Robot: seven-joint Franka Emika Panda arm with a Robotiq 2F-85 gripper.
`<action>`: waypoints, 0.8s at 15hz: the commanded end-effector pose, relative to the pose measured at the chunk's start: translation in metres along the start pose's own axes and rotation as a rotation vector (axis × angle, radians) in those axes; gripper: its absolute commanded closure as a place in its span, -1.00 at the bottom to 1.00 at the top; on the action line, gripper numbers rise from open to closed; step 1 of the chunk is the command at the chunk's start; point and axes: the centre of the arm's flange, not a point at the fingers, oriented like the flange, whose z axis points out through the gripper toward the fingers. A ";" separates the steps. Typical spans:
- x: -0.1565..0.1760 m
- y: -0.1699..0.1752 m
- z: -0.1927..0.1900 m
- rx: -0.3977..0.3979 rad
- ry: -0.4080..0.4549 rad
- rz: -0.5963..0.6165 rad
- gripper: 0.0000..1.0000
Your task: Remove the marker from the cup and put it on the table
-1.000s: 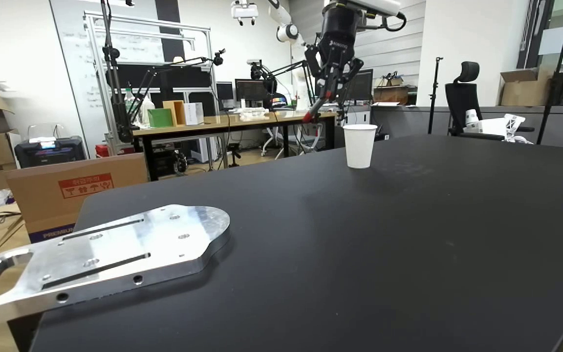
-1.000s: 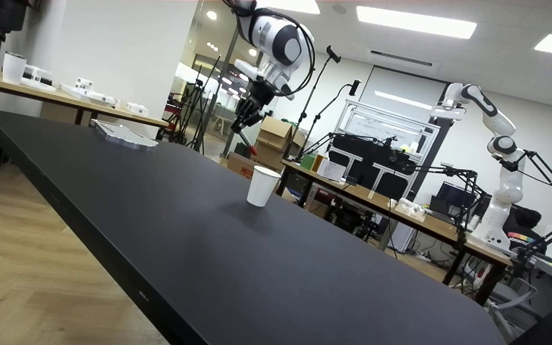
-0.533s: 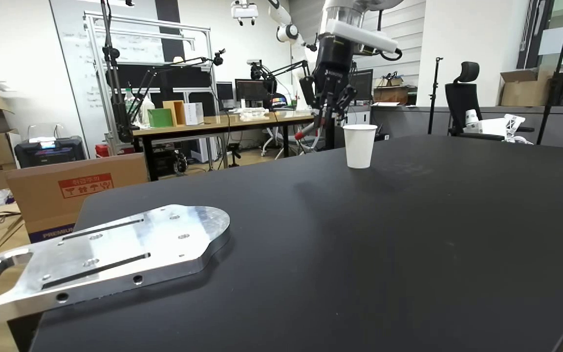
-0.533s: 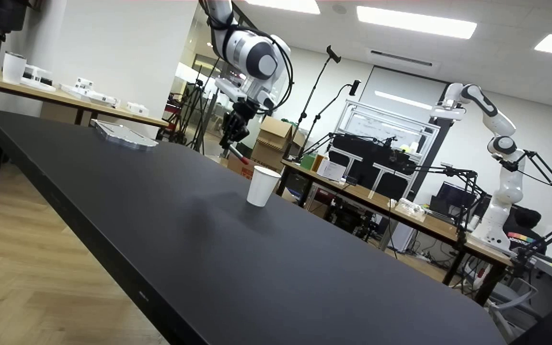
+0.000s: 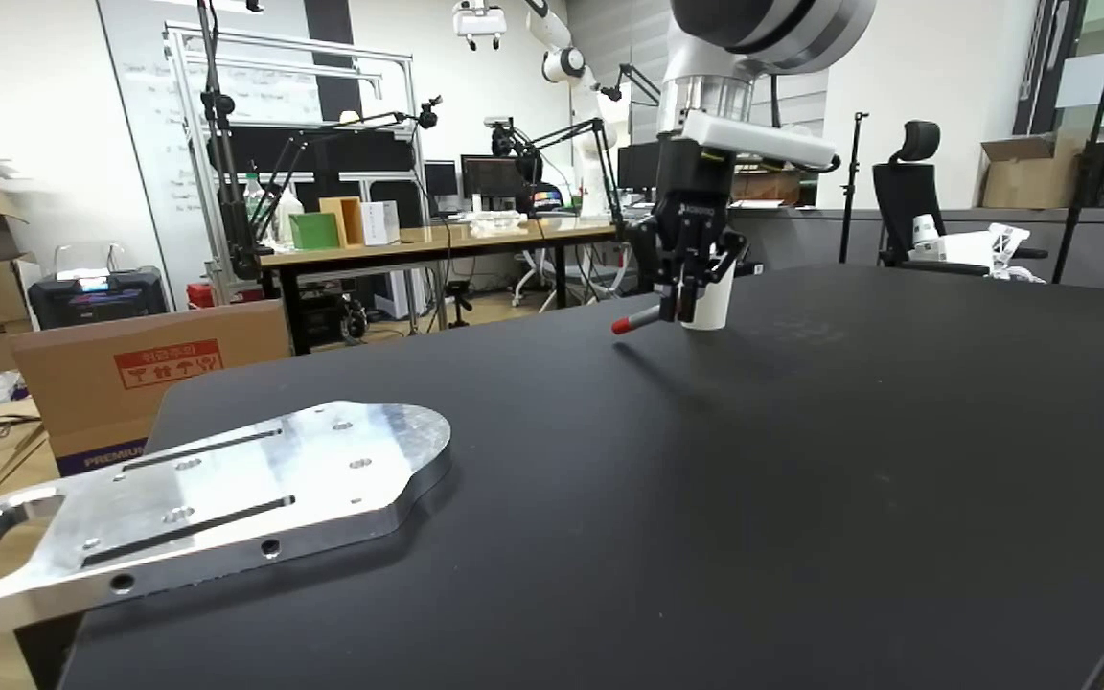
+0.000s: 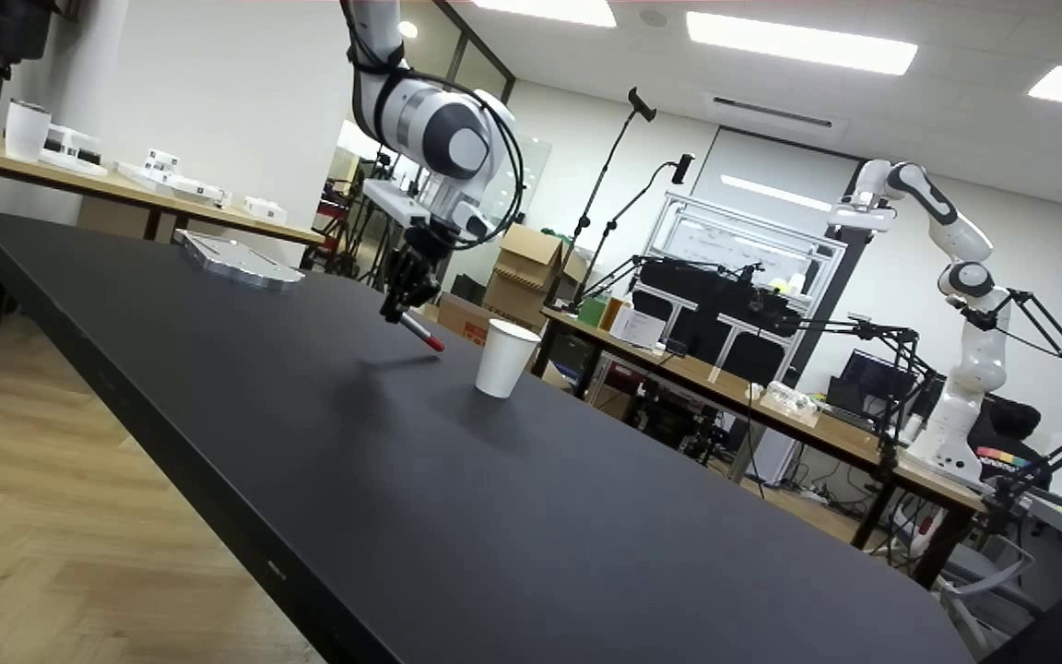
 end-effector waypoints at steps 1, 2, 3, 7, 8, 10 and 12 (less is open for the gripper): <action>-0.044 0.016 0.005 -0.034 -0.017 -0.006 0.91; -0.050 0.018 0.010 -0.038 -0.023 -0.006 0.91; -0.054 0.020 0.014 -0.043 -0.031 -0.004 0.91; -0.066 0.026 0.021 -0.056 -0.055 -0.002 0.91; -0.068 0.026 0.020 -0.059 -0.057 -0.001 0.91; -0.066 0.024 0.012 -0.053 -0.061 0.011 0.09; -0.063 0.021 -0.002 -0.044 -0.056 0.018 -0.14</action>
